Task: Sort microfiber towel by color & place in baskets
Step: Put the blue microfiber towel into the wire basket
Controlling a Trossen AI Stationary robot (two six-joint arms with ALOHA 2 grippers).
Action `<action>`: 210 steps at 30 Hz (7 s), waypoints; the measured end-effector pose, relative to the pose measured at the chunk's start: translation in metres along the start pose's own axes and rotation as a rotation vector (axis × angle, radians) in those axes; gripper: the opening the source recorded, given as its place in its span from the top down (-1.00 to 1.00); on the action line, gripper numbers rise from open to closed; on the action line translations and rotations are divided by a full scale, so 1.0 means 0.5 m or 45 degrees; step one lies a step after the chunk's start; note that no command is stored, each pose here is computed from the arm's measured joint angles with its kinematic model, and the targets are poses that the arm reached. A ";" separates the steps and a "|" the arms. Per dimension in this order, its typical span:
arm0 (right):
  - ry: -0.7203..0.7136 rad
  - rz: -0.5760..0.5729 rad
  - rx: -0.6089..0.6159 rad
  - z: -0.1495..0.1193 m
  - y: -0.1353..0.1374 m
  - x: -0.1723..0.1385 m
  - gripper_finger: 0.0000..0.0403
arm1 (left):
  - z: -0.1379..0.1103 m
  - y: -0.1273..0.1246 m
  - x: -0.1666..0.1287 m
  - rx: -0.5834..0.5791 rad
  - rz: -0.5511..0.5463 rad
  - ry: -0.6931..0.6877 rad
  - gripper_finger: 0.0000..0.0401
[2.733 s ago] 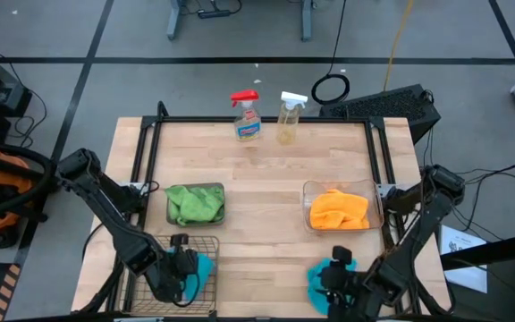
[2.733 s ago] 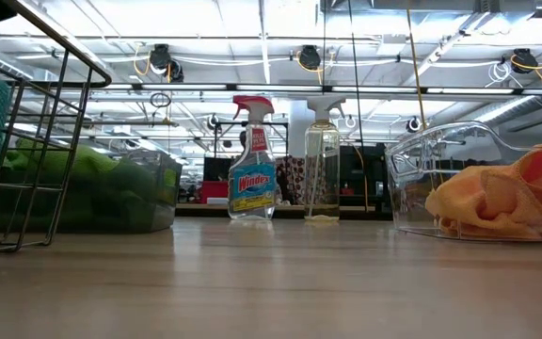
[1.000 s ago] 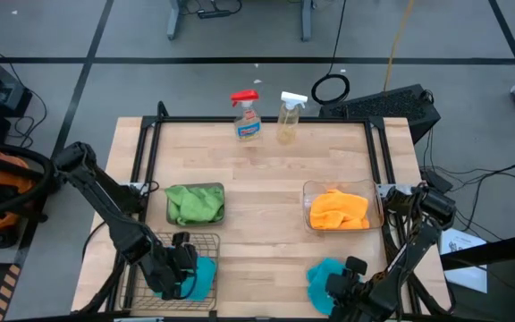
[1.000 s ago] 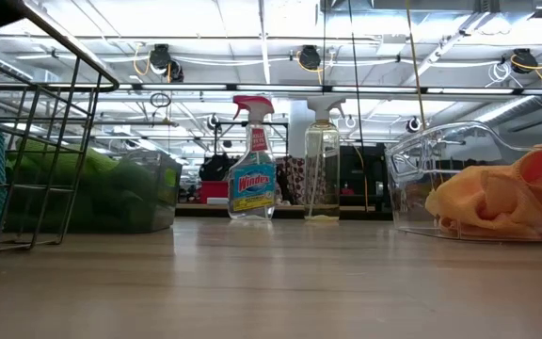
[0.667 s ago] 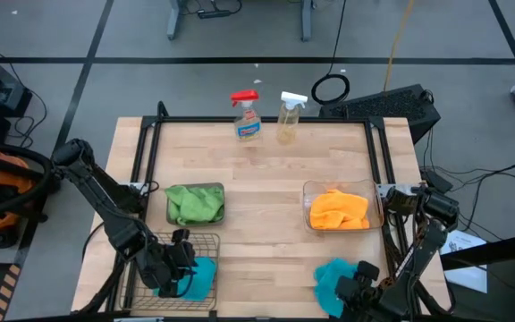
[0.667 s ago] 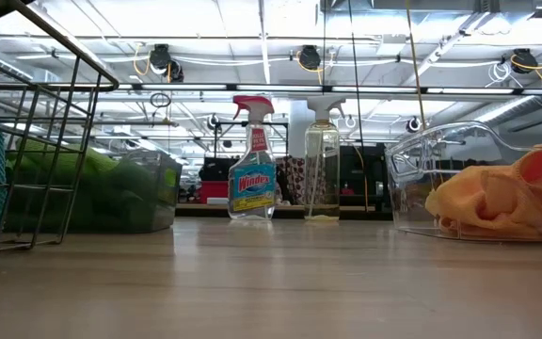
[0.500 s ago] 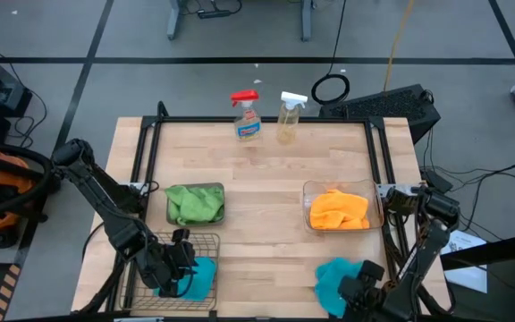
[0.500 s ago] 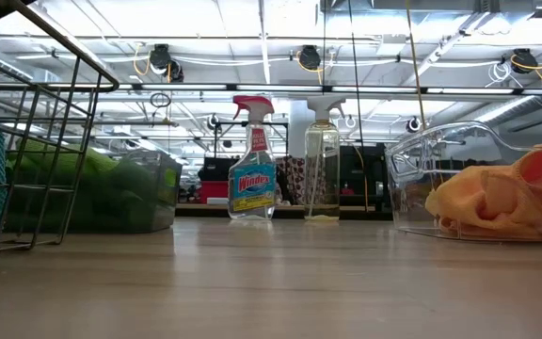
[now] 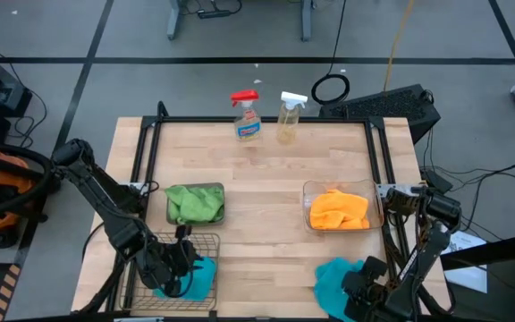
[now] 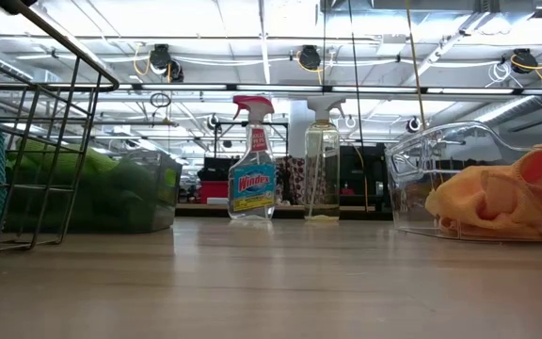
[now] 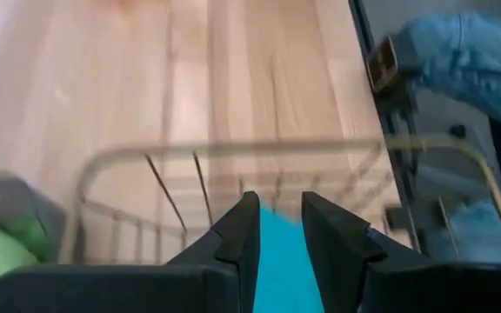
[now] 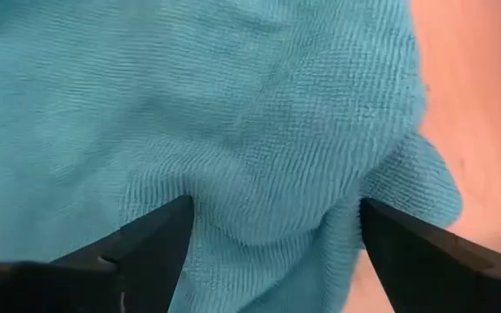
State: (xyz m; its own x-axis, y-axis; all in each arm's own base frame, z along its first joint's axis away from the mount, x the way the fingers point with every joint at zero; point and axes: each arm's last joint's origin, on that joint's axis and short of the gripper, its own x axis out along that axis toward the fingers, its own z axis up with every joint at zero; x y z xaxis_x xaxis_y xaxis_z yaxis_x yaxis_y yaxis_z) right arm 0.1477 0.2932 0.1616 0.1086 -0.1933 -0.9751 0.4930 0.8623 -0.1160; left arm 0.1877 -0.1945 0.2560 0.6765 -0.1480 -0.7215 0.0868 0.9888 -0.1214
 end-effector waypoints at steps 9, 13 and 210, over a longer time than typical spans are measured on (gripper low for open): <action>-0.009 0.038 0.100 0.005 -0.018 0.061 -0.31 | 0.044 0.002 0.005 0.140 0.025 -0.244 0.54; -0.054 0.036 0.132 0.008 -0.018 0.064 0.05 | 0.060 0.006 0.008 0.178 0.029 -0.310 0.54; -1.198 0.217 -0.344 0.305 0.041 -0.205 0.18 | -0.092 -0.066 -0.034 -0.066 0.072 0.048 0.95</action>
State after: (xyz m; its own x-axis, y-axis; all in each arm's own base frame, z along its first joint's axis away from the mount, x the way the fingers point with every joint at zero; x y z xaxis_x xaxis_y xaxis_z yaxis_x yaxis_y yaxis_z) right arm 0.2783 0.2593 0.2881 0.8583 -0.2489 -0.4488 0.2068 0.9681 -0.1414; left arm 0.1399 -0.2253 0.2407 0.6509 -0.0935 -0.7534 0.0103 0.9934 -0.1143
